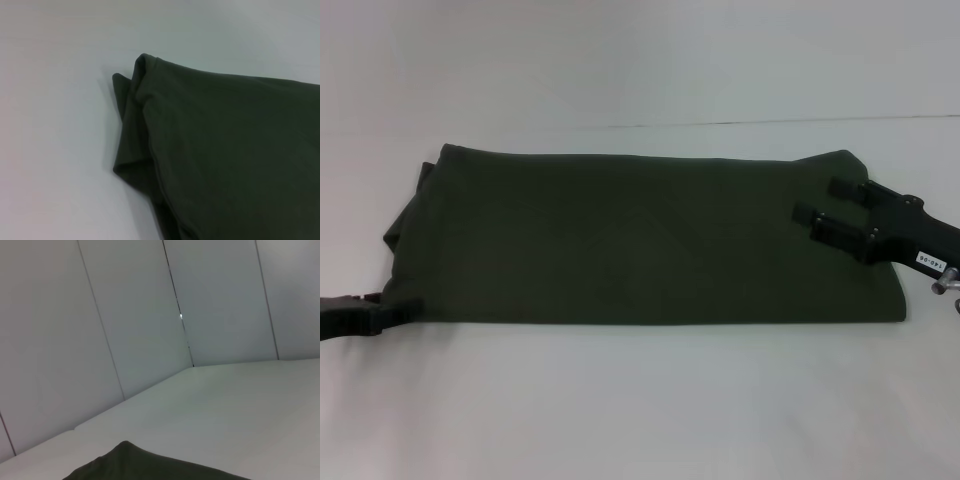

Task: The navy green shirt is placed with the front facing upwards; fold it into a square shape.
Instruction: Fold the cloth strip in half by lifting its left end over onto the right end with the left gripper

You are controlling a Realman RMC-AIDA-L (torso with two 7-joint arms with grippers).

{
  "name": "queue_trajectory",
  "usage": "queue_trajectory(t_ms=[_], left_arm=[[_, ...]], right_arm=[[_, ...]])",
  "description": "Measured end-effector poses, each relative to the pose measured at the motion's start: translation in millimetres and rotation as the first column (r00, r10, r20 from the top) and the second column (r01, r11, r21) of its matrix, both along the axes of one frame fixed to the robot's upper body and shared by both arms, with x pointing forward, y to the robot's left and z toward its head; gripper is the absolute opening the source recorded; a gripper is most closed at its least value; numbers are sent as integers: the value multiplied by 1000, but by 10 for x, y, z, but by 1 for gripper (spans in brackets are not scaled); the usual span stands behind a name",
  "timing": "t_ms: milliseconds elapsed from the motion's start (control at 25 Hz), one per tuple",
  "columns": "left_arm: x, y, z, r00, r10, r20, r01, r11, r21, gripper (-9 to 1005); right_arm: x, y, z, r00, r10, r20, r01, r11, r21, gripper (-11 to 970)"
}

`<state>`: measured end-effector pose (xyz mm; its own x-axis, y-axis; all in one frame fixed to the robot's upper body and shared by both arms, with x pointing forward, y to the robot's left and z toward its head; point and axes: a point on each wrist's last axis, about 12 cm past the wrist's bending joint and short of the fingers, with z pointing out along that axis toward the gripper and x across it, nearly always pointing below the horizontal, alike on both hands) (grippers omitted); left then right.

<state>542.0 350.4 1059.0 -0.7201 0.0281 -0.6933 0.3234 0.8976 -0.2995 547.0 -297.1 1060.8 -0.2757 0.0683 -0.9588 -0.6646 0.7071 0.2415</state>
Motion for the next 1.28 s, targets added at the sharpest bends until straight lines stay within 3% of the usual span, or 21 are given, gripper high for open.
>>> queue_trajectory(t_ms=[560,760,960,1280], left_arm=[[1,-17,11,1000,-14,6,14,1000,-8,323],[-15,-43,17,999,-40,4,40,999,-19,130],[-26,-68,43,998,-60,17,61,997,-45,7],[-16,-83,58,997,-67,25,69,996,-51,7]], right_arm=[[-79,-117,-65,999,-40,-24,40,999,-15,779],[-242,-296,-168,994,-88,-62,85,995,-45,770],[-480,-535,-301,979,-168,-114,160,984,-74,761],[-672,-665,-454,952,-255,-172,240,965,-104,747]])
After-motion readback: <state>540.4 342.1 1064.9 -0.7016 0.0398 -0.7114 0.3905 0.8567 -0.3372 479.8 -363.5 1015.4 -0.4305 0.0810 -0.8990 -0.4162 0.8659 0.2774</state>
